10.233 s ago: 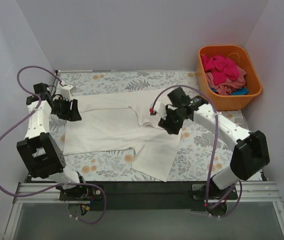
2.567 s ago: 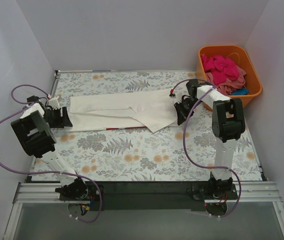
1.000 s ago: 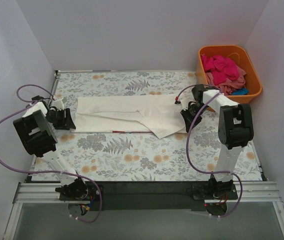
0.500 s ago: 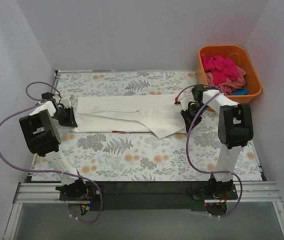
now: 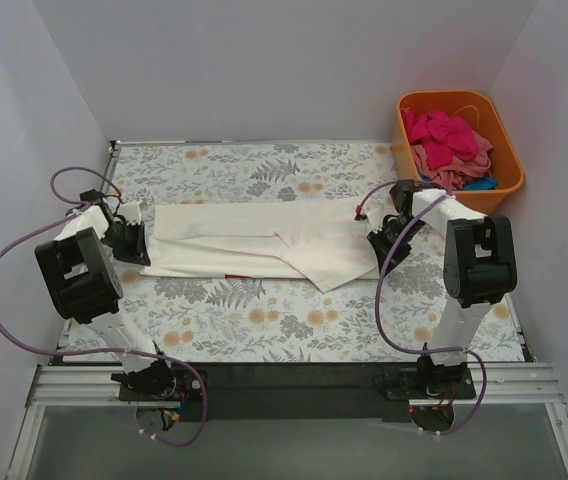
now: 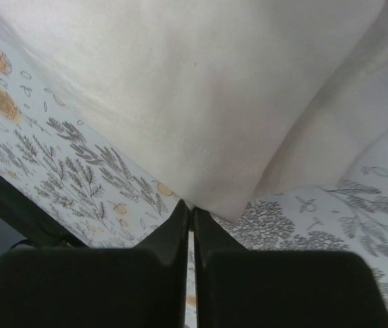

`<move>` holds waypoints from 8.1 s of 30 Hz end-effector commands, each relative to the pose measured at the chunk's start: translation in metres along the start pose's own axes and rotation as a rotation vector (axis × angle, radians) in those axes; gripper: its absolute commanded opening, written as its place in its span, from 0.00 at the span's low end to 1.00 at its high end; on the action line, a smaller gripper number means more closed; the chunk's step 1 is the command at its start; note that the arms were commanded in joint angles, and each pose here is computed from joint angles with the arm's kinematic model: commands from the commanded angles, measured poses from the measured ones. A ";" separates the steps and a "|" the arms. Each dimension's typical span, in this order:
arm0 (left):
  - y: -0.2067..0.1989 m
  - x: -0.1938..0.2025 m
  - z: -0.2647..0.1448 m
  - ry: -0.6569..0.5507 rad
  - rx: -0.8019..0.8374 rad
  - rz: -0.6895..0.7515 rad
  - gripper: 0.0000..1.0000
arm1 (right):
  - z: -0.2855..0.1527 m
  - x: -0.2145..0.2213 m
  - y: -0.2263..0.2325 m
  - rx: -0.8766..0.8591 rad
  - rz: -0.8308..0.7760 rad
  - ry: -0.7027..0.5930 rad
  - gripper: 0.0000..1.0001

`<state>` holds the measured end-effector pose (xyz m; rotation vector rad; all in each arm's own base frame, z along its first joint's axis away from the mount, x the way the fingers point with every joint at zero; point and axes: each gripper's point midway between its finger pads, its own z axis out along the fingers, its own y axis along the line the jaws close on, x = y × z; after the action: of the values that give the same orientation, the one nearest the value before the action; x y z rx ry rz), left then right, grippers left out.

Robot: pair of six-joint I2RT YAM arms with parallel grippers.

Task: Fold and stack the t-shirts
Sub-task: Fold the tshirt

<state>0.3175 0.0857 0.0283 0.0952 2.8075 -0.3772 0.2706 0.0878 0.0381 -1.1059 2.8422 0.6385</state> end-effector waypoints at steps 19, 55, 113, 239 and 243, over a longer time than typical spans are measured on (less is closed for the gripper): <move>-0.128 -0.035 -0.096 -0.427 0.272 0.536 0.50 | -0.040 0.023 0.030 -0.016 0.028 -0.069 0.44; -0.484 0.128 0.057 -0.657 0.581 1.697 0.52 | 0.010 0.031 0.011 -0.145 0.315 -0.032 0.18; -0.500 0.116 0.049 -0.386 0.705 1.507 0.00 | -0.015 0.018 0.019 -0.165 0.258 -0.077 0.01; -0.216 -0.057 0.037 -0.160 0.281 0.570 0.28 | 0.015 -0.092 0.010 0.202 -0.075 -0.100 0.28; -0.182 -0.054 0.050 -0.128 0.206 0.538 0.27 | 0.028 -0.108 -0.013 0.252 -0.084 -0.075 0.28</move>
<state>0.3636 -0.1252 0.0495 0.8433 2.4378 -0.5998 0.3181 0.1602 0.0232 -1.1384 2.7709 0.4294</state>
